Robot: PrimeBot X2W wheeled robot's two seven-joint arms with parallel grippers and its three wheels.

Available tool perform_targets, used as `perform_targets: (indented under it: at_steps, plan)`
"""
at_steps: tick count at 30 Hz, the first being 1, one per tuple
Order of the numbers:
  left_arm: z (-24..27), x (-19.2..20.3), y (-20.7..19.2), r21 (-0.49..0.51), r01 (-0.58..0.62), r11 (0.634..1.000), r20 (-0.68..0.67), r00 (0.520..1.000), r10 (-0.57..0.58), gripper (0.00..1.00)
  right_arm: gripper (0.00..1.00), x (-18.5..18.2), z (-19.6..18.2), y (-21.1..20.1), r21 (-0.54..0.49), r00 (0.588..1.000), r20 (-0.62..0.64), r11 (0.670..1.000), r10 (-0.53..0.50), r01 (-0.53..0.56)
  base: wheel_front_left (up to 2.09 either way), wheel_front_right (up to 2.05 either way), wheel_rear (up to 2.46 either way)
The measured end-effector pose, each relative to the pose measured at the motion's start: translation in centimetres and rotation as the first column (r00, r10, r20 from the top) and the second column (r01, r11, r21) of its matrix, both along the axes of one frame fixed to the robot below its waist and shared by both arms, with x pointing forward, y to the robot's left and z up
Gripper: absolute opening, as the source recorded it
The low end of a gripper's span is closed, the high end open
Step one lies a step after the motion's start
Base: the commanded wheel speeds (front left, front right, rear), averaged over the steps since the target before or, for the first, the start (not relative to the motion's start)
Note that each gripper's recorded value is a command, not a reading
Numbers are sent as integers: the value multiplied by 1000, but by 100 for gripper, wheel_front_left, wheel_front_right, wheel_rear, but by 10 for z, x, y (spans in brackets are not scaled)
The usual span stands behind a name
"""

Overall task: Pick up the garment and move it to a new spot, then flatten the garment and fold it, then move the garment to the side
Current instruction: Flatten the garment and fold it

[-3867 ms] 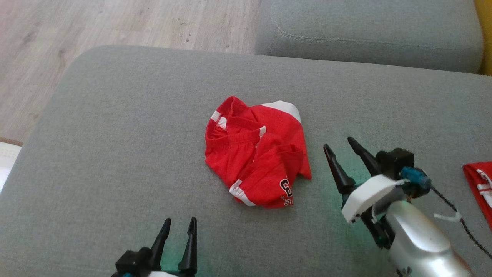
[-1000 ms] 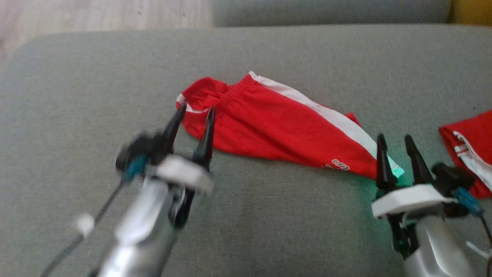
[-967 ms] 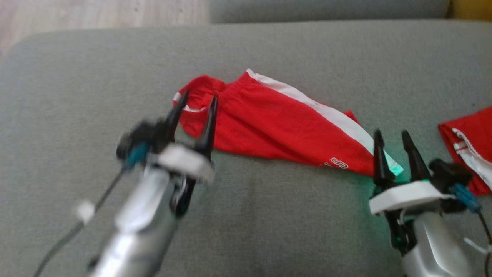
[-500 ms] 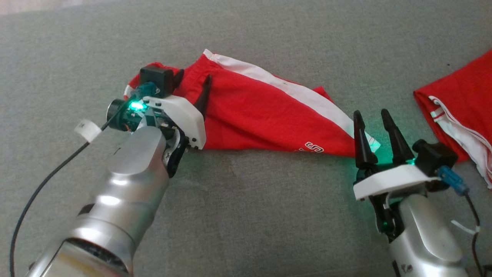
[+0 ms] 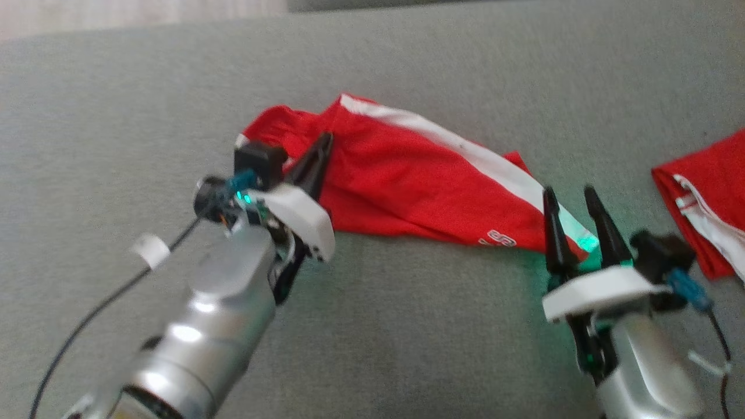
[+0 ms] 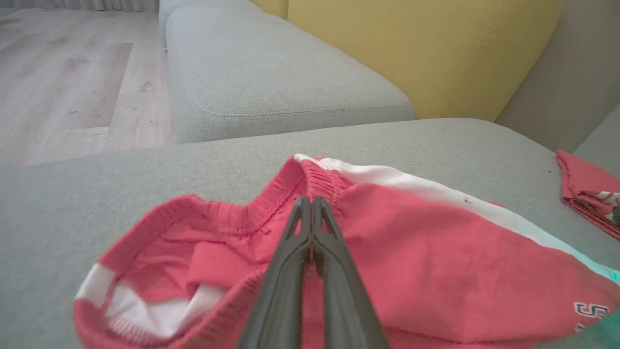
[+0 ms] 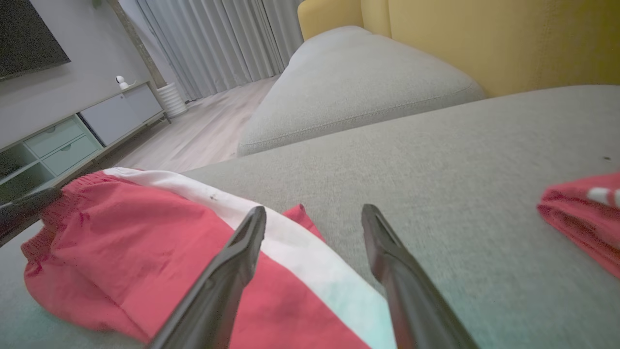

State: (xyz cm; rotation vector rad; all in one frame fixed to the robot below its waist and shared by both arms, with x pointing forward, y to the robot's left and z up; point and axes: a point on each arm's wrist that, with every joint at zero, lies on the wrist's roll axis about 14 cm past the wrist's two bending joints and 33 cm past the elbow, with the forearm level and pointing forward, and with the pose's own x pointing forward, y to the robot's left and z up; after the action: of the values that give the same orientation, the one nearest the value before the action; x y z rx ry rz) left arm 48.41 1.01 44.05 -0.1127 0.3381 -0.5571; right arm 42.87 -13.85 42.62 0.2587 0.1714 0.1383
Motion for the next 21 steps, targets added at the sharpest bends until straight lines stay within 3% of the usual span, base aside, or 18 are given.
perform_targets:
  at_steps: [8,16,17,18,21]
  plan:
    - [4,-64,44,-51,-126,991,8,992,126,0,100,-36,4,18,41,999,-12,999,35,-34,0,0,0]
    - [-12,-123,109,-83,-364,928,-2,931,365,0,100,-49,19,36,50,996,27,995,87,-89,0,0,0]
    - [-19,-133,112,-83,-381,921,-18,924,381,10,100,-49,20,37,49,996,30,995,89,-90,0,0,0]
    - [-28,-147,118,-78,-419,905,-37,908,417,100,100,-50,21,36,48,996,34,995,86,-88,0,0,0]
    - [-27,-154,131,-68,-469,881,-12,883,469,100,100,-51,24,33,47,996,42,996,78,-80,0,0,0]
